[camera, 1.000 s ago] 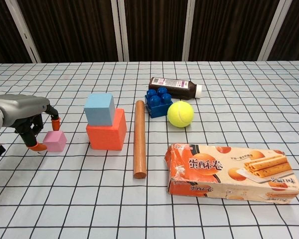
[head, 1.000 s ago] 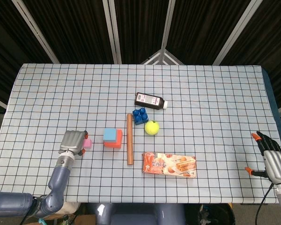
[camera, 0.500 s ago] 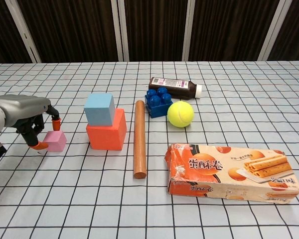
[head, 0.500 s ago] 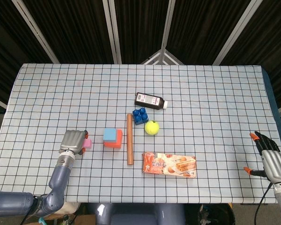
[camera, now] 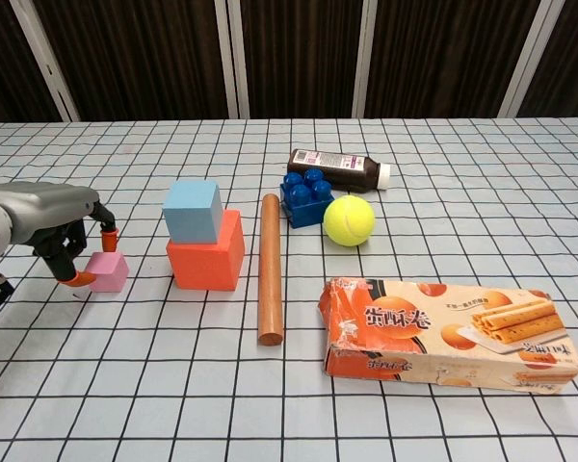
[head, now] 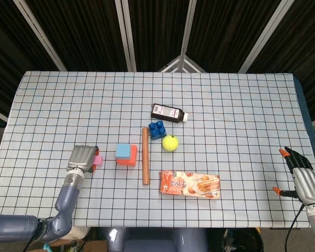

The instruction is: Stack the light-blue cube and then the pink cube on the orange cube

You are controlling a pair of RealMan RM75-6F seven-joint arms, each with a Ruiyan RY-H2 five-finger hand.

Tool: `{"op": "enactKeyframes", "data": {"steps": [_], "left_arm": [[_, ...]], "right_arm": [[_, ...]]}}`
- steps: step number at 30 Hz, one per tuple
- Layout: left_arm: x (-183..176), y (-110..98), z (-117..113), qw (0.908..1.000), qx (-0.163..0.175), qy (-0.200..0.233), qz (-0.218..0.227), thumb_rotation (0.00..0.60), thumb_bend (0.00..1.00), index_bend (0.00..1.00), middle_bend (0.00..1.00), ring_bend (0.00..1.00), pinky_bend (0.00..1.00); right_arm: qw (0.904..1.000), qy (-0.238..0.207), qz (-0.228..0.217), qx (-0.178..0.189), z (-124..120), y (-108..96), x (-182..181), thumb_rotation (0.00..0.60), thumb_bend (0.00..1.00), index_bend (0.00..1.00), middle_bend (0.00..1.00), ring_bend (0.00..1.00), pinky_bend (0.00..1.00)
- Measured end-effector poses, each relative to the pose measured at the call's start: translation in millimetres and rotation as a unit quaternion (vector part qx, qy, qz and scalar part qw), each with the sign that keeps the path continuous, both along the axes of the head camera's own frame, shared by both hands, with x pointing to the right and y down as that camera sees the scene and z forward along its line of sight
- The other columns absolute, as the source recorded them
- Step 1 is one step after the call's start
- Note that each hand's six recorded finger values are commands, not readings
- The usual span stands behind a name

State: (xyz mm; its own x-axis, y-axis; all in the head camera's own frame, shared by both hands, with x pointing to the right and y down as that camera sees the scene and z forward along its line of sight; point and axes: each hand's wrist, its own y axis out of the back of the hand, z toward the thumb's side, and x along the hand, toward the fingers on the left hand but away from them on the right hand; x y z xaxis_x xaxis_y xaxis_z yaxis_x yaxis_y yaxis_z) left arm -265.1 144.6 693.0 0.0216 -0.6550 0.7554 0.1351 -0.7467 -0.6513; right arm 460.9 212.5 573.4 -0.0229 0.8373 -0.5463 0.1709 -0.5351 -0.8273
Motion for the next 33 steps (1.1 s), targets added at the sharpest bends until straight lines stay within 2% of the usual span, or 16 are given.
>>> {"op": "enactKeyframes", "data": {"steps": [9,21,27,33], "left_arm": [[-0.4,-1.0,-1.3,1.0,0.001,0.001,-0.001,0.6,0.38,0.4,0.83,0.8,0.9],[-6.8,-7.2,-16.0,0.9995,0.015,0.017,-0.02,0.6,0.39,0.4,0.83,0.8,0.9],[-9.9,-12.5,-29.0,0.9981,0.023,0.043,-0.038,0.6,0.39,0.4,0.83,0.8,0.9],[-7.0,-21.2,-53.1,0.9964,0.03,0.067,-0.043,0.6,0.39,0.4,0.83,0.8,0.9]], "right_arm": [[1.0,0.0,-0.001,-0.002,0.9,-0.1,-0.3,0.6,0.13,0.0,0.01,0.01,0.1],[1.0,-0.001,-0.001,0.0,-0.7,0.6,-0.9,0.6,0.13,0.0,0.01,0.01,0.1],[1.0,-0.003,0.001,0.001,-1.9,0.8,0.4,0.6,0.13,0.0,0.01,0.01,0.1],[1.0,-0.006,0.002,0.001,-3.8,1.7,0.8,0.6,0.13,0.0,0.01,0.01,0.1]]}}
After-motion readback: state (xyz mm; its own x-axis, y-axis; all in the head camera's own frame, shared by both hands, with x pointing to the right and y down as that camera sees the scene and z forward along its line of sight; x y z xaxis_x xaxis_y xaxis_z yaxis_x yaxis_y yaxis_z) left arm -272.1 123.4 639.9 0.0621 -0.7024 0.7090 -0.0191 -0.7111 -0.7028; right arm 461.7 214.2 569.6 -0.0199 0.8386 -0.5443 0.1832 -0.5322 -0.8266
